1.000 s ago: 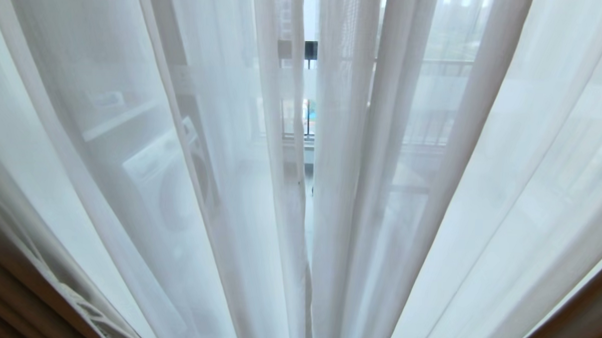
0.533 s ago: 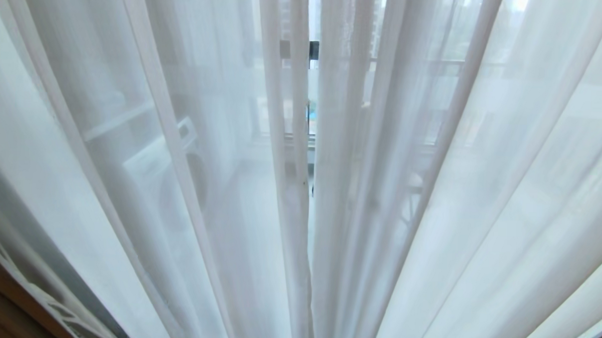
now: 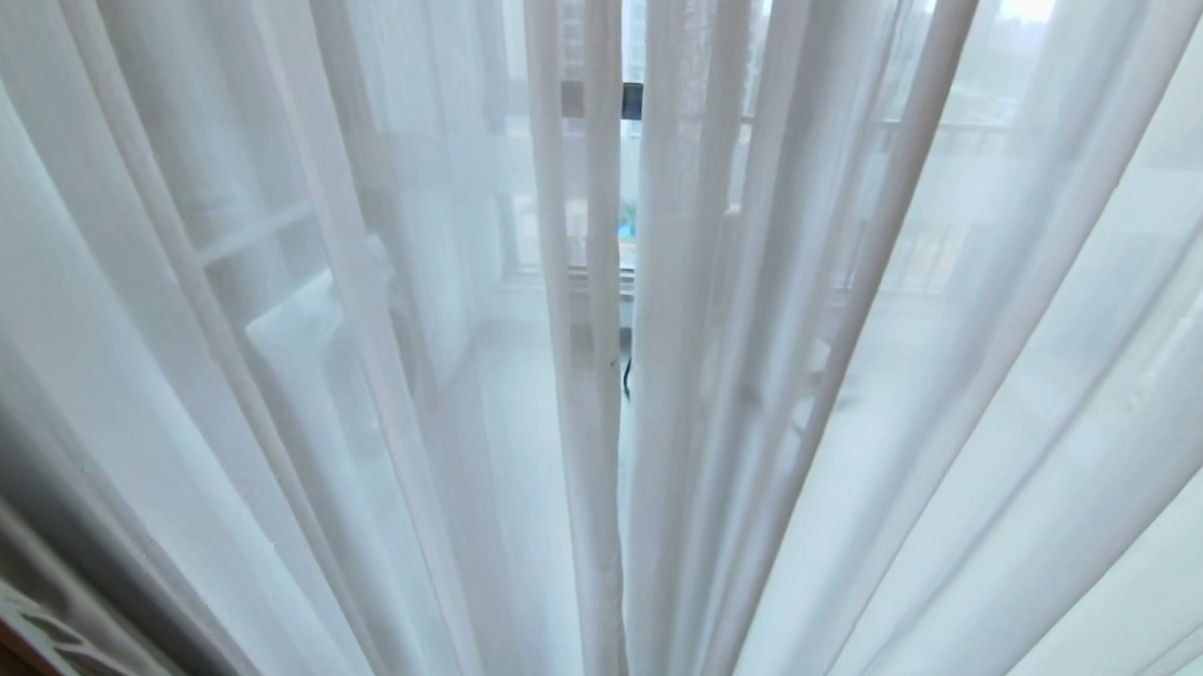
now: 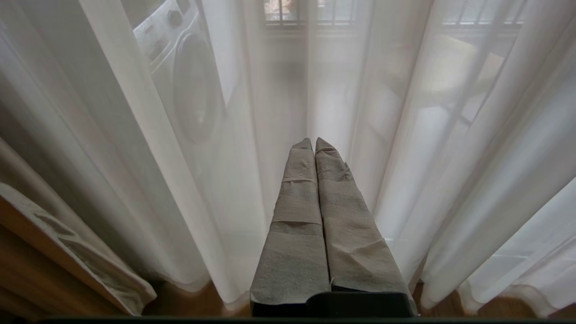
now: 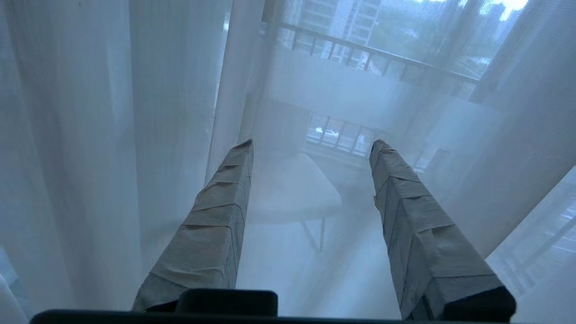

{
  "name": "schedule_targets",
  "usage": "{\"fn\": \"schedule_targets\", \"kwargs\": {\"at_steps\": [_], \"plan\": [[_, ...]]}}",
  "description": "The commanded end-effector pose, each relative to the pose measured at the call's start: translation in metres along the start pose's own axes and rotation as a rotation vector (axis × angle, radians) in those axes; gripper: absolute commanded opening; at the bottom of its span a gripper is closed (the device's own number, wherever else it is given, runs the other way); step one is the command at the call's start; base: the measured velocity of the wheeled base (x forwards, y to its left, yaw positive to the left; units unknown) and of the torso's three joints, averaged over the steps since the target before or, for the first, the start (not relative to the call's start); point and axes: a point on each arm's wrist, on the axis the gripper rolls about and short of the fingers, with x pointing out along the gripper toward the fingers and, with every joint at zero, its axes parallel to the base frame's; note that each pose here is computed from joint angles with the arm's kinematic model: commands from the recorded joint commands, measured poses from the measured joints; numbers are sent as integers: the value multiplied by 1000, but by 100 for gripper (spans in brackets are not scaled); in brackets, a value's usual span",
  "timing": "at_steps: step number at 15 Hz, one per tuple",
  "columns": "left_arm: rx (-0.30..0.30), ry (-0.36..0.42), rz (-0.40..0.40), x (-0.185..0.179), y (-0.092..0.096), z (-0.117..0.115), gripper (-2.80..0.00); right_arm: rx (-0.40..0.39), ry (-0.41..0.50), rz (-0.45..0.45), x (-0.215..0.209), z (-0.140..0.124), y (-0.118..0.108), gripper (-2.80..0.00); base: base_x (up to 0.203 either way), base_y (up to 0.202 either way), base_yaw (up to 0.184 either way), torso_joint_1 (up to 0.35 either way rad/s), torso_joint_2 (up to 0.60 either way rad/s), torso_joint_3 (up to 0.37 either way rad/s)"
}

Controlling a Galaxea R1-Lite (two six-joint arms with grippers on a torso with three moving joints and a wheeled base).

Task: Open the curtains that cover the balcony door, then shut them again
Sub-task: Pull the outer curtains open on both sides

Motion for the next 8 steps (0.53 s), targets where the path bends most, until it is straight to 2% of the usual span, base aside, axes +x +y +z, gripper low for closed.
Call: {"fn": "schedule_targets", "kwargs": {"at_steps": [1,8], "plan": [[0,1,1,0,0,0,-280,1,1,5,-5,-3,2,-280,0,0,0,0,0,0],[0,1,1,0,0,0,-280,10,30,12,-39,-23,11,-280,0,0,0,0,0,0]]}}
